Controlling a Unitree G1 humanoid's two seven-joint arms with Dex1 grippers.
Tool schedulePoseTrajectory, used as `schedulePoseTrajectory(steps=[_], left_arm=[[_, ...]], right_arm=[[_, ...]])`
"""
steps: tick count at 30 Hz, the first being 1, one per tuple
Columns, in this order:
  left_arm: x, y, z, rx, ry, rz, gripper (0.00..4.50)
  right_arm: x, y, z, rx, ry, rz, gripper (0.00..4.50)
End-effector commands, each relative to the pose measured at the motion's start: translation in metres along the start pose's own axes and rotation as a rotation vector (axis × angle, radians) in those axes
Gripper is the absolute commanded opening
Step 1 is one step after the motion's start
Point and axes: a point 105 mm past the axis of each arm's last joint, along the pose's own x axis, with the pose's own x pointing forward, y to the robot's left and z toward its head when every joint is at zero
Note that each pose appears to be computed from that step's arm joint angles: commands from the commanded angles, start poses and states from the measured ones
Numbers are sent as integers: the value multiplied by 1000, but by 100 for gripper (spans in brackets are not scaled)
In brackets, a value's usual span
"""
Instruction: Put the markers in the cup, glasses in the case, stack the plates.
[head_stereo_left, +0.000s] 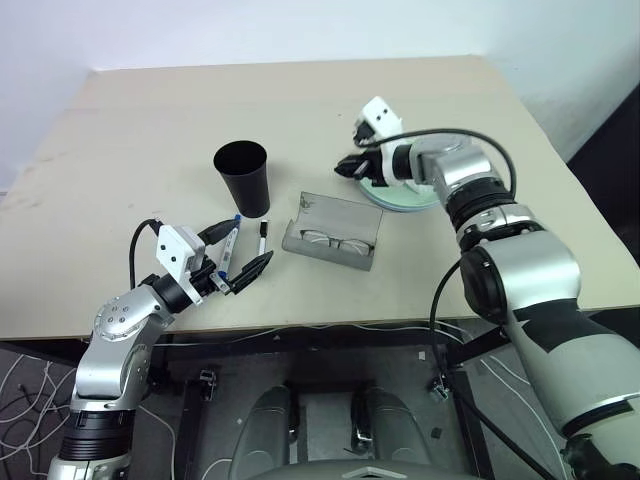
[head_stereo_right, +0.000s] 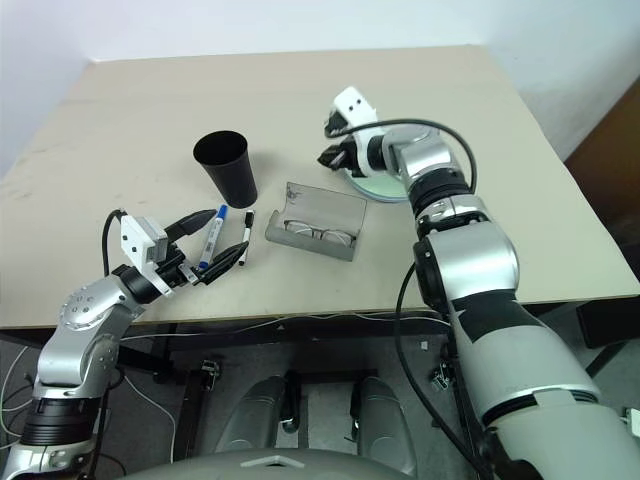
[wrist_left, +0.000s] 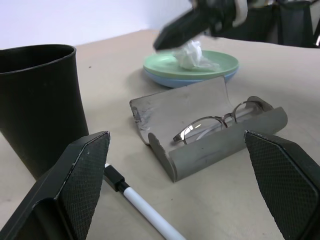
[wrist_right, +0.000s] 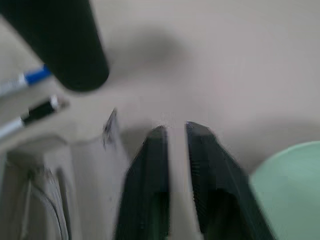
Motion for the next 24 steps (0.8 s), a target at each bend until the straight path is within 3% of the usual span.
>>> schedulePoseTrajectory(steps=[1, 7, 12, 24], left_arm=[[-1, -2, 15, 48, -44, -2, 450], [-3, -3, 15, 50, -39, 3, 450], [-6, -5, 14, 47, -34, 4, 450], [-2, -1, 16, 58, -36, -3, 450]], right_arm=[[4, 2, 4, -63, -4, -10, 1], [9, -8, -19, -56, 79, -127, 1], [9, 4, -37, -39, 182, -28, 1], [5, 25, -6, -132, 161, 175, 1]])
